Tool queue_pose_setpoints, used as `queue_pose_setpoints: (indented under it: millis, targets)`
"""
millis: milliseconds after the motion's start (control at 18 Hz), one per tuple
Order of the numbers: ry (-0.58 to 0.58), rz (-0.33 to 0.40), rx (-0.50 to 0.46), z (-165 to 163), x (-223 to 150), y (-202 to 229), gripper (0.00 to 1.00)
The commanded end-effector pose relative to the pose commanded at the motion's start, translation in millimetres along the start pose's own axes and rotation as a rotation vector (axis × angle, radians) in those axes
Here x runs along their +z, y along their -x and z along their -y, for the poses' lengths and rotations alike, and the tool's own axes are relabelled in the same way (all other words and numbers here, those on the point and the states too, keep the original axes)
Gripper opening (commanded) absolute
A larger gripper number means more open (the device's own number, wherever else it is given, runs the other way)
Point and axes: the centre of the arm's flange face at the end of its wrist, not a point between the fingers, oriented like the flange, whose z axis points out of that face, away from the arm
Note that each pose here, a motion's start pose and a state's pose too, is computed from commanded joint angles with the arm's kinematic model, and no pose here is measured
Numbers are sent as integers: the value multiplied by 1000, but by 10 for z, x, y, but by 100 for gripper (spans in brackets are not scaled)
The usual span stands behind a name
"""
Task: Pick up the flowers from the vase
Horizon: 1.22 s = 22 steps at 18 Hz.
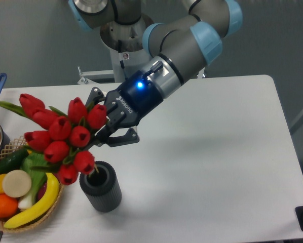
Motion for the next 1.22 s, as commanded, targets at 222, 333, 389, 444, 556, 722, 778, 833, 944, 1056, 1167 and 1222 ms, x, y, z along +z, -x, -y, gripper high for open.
queue_pose_setpoints:
  millis: [222, 333, 389, 444, 556, 722, 778, 833, 944, 1056, 1167, 1222]
  targets:
    - [-8, 90, -13, -62, -500, 276, 29]
    - [-9, 123, -16, -90, -683, 364, 29]
    - [-11, 139, -18, -108, -779, 407, 29]
    - [-11, 149, -21, -128, -839, 439, 29]
    - [-13, 172, -28, -176, -975, 495, 29]
    - [-17, 206, -37, -216, -1180, 571, 29]
    - [-19, 215, -46, -257, -1246, 594, 29]
    - [-21, 220, -50, -277, -1278, 598, 29]
    - [-30, 230, -59, -318, -1378, 619, 29]
    - [-36, 233, -60, -328, -1421, 622, 29]
    - [-36, 235, -70, -382, -1436, 621, 29]
    - [-36, 235, -73, -389, -1434, 620, 29]
